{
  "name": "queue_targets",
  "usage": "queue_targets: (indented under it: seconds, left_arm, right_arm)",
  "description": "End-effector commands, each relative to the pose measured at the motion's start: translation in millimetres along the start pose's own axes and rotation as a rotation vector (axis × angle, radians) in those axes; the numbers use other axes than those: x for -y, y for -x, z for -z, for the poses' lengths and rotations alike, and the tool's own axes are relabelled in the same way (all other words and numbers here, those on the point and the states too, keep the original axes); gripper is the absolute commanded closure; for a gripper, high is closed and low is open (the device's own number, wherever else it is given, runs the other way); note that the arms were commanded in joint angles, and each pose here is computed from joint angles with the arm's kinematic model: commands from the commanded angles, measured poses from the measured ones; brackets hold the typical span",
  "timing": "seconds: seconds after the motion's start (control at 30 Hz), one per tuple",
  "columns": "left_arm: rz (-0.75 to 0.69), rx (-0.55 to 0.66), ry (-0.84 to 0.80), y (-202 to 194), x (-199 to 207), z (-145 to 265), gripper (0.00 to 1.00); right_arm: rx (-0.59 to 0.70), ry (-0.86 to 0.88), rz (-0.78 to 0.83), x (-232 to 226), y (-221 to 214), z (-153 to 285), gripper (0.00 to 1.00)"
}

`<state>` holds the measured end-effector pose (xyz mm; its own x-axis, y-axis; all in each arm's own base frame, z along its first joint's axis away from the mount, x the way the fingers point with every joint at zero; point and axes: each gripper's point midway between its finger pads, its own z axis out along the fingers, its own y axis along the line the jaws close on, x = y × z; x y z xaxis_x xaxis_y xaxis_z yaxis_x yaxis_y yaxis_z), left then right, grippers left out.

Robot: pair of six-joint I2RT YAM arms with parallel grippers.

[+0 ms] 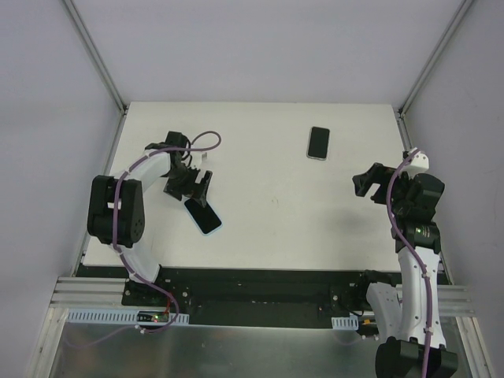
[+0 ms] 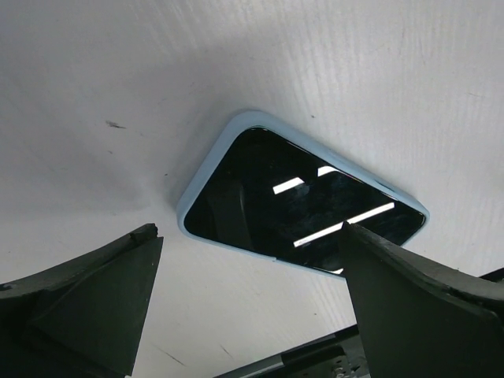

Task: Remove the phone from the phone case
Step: Pick up the phone at the center of the board.

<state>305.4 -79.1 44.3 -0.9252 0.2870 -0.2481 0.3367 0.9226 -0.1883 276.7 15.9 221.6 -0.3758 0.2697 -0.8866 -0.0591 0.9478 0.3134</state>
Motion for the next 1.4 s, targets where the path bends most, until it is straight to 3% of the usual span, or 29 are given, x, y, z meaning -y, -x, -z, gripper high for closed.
queue_targets:
  seconds: [0.0,0.27,0.63,0.87,1.13,1.37]
  left_arm:
    - [-0.033,-0.051,-0.037,-4.0,13.5,0.5,0.0]
    - [-0.067,-0.076,-0.033,-6.5,17.8,-3.9,0.0]
    - [-0.197,0.013,0.06,11.2,11.5,30.9,0.0]
    - [-0.133,-0.026,0.091,6.9,5.4,23.8,0.0]
    - [-0.046,0.011,0.004,-17.5,30.4,36.9,0.0]
    - [-0.002,-0.052,-0.017,-34.9,32.3,23.5,0.0]
  right_arm:
    - [0.042,0.021,0.033,-2.4,11.7,-0.7,0.01]
    - [0.041,0.024,0.033,-3.0,11.6,-0.7,0.01]
    - [0.04,0.028,0.037,-3.7,11.7,-0.4,0.01]
    - [0.038,0.026,0.039,-3.2,11.0,-0.4,0.01]
    - [0.036,0.03,0.041,-3.8,11.0,-0.7,0.01]
    - [0.035,0.024,0.042,-2.5,10.1,-0.5,0.01]
